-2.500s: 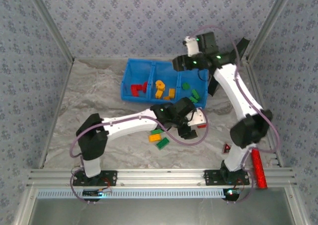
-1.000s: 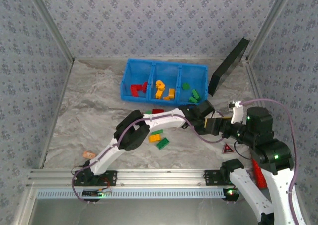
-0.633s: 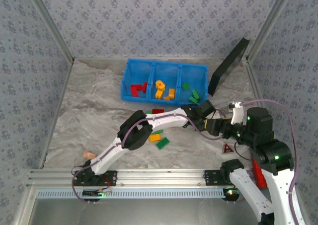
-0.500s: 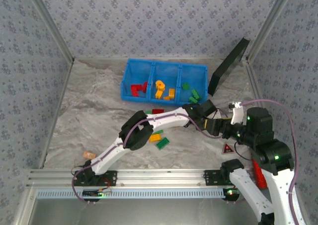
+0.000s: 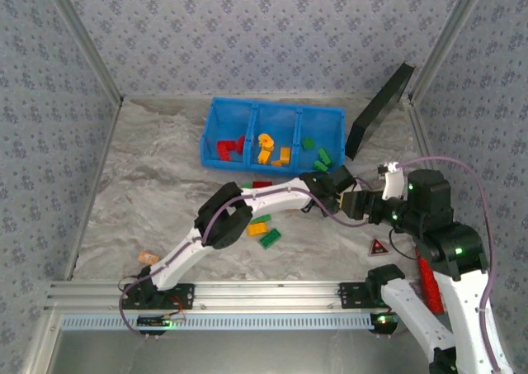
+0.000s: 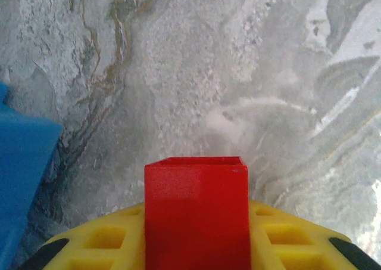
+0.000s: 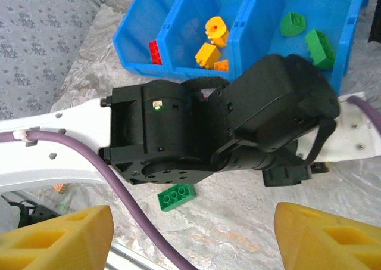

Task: Sort the legos into containers by color
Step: Pick up the lego from the middle-right of the table, then place the lego in the container.

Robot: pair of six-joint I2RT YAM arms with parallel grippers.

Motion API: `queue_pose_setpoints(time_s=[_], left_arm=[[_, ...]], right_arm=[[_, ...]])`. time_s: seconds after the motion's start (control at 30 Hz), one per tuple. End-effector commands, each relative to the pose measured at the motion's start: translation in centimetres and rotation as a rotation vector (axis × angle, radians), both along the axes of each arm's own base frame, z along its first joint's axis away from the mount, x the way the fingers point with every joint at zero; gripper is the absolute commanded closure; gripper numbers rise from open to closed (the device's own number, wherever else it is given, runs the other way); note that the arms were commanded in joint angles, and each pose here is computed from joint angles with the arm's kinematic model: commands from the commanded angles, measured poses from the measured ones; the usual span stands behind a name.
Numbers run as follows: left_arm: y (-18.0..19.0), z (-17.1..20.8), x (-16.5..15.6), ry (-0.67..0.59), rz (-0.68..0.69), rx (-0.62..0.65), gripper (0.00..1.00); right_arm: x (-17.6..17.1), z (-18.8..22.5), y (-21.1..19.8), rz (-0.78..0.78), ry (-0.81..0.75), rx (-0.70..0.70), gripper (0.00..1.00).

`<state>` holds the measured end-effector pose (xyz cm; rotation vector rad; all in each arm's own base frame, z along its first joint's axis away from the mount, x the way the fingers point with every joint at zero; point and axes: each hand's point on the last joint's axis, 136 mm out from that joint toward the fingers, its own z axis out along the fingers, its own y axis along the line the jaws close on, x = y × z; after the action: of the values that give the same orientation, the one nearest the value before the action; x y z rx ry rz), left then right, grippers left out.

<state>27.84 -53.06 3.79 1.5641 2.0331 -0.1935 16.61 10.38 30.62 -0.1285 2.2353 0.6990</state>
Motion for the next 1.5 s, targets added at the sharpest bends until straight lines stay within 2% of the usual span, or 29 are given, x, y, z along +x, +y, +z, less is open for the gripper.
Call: queue_pose_setpoints(time_s=[0.0, 0.27, 0.43, 0.6, 0.73, 0.97, 1.1, 1.23, 1.47], left_arm=[[2.0, 0.9, -1.0, 0.074, 0.01, -0.003, 0.79], [4.9, 6.2, -2.3, 0.148, 0.021, -0.133, 0.85], [7.2, 11.8, -2.9, 0.237, -0.005, -0.349, 0.85], [11.6, 16.1, -0.8, 0.249, 0.063, -0.464, 0.84], [16.4, 18.0, 2.7, 0.187, 0.209, -0.485, 0.82], [24.5, 18.6, 9.6, 0.097, 0.555, -0.44, 0.82], [28.0, 17.2, 12.7, 0.125, 0.724, -0.421, 0.82], [30.1, 15.4, 15.0, 0.193, 0.817, -0.418, 0.82], [32.3, 12.1, 17.2, 0.211, 0.91, -0.335, 0.82]], right_arm=[[-0.1, 2.2, -0.4, -0.002, -0.062, -0.028, 0.27], [1.5, 2.9, -0.1, -0.009, -0.062, -0.028, 0.27], [2.6, -0.3, 0.3, -0.012, -0.003, -0.021, 0.27], [3.0, -3.1, 0.9, -0.019, 0.055, 0.023, 0.28], [3.0, -5.6, 1.3, -0.045, 0.119, 0.068, 0.29], [2.3, -11.6, 2.5, -0.157, 0.295, 0.154, 0.33], [1.5, -14.4, 3.5, -0.204, 0.373, 0.142, 0.33], [0.7, -16.7, 4.9, -0.234, 0.427, 0.095, 0.33], [0.2, -19.4, 8.2, -0.262, 0.497, 0.013, 0.3]])
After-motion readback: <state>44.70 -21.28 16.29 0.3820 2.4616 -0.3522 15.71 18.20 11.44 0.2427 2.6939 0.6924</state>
